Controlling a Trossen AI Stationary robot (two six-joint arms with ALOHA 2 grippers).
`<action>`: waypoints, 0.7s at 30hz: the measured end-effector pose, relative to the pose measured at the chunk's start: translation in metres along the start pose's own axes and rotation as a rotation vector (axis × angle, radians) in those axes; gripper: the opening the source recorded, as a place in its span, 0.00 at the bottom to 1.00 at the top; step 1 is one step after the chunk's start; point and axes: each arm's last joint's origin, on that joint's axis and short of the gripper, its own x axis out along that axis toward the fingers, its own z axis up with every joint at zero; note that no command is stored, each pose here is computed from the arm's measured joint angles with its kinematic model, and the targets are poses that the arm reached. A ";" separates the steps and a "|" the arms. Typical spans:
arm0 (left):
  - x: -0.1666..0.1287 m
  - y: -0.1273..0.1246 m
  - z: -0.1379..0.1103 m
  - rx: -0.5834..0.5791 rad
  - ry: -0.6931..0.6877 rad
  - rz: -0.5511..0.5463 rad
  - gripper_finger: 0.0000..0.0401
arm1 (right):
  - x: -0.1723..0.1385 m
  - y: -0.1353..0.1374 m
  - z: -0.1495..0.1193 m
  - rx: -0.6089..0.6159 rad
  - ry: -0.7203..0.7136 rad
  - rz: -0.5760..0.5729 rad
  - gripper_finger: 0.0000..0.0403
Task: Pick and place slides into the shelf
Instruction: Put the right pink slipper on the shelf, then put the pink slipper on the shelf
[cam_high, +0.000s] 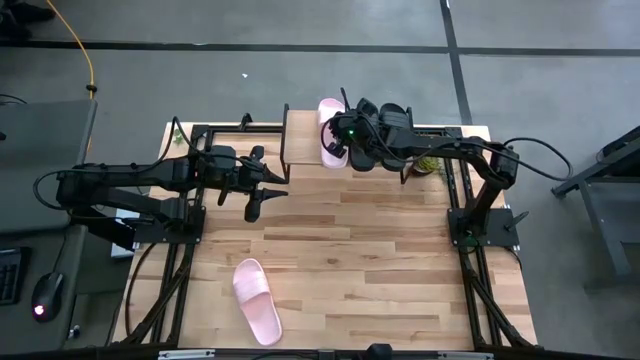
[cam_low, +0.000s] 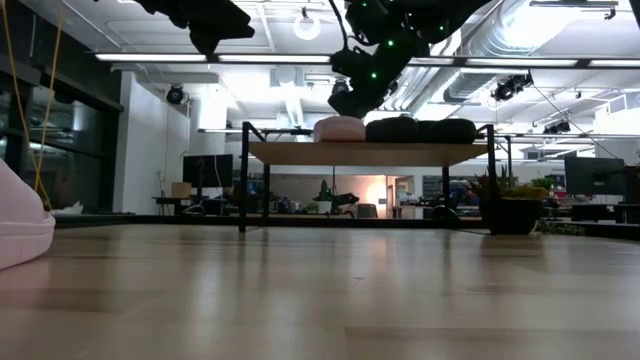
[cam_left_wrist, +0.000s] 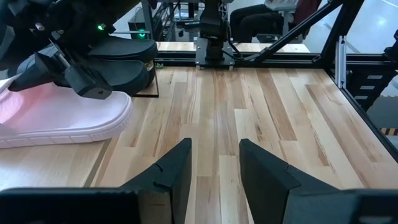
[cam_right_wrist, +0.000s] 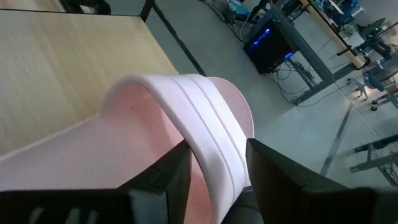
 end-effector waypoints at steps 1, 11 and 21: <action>0.000 0.000 0.000 0.000 0.000 0.000 0.30 | -0.001 0.000 0.000 0.000 -0.001 0.005 0.35; 0.000 0.000 0.000 0.000 0.000 0.000 0.30 | -0.015 -0.009 0.004 0.045 -0.022 0.075 0.35; 0.000 0.000 -0.001 -0.020 0.008 -0.001 0.30 | -0.033 -0.012 0.011 0.054 -0.067 0.131 0.35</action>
